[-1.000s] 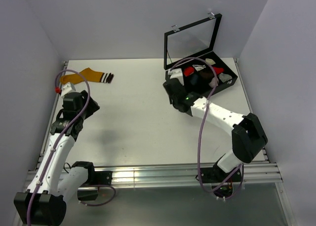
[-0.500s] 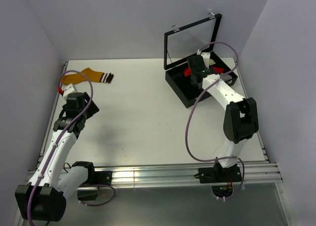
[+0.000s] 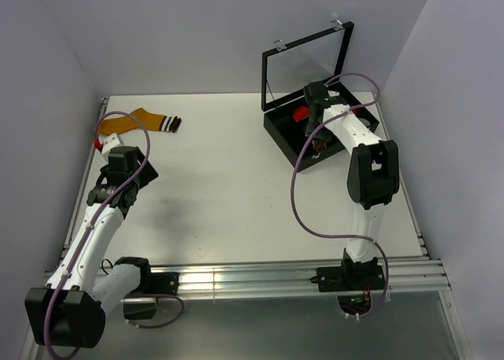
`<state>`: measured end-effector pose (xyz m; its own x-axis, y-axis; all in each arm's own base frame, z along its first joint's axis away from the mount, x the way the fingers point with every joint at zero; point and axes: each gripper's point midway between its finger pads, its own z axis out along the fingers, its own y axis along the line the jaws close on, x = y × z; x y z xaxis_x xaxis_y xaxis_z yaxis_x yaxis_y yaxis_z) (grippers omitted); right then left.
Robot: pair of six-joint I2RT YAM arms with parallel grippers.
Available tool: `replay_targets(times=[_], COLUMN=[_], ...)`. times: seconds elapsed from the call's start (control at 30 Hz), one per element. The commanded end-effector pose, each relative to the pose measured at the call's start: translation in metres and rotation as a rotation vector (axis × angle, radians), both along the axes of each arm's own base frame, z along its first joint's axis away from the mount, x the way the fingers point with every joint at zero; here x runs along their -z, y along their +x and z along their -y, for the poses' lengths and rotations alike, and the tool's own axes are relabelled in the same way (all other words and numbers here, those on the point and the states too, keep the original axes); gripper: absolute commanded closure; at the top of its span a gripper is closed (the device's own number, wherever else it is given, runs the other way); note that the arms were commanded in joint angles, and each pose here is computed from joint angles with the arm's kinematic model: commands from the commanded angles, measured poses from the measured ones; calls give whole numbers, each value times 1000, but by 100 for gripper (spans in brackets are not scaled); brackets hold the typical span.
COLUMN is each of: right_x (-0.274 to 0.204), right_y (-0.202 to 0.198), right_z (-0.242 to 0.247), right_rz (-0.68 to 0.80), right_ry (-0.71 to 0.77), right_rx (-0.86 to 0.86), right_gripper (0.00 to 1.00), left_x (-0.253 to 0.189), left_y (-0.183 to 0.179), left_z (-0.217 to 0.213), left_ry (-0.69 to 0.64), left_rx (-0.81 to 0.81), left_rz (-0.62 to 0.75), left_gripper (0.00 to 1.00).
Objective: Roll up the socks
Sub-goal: Place the sock in the storage box.
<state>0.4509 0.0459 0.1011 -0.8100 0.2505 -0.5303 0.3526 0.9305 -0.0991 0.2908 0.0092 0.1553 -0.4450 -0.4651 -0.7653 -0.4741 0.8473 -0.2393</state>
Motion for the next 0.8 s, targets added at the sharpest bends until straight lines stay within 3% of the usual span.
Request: replay_targets(times=[0.0,0.6,0.77], right_x=[-5,37,58], right_y=[-8,26,22], right_z=[10,24,25], right_rz=[-31,57,17], right_ry=[13,32,27], right_rx=[94,117,108], right_gripper=[100,100,100], left_x=[-4,-2,-3], left_y=[4,4,3], left_z=[-2,-3,-4], left_ry=[19,25,27], left_rx=[-3,-9,-13], left_rz=[14,6,6], left_gripper=[29,29,29])
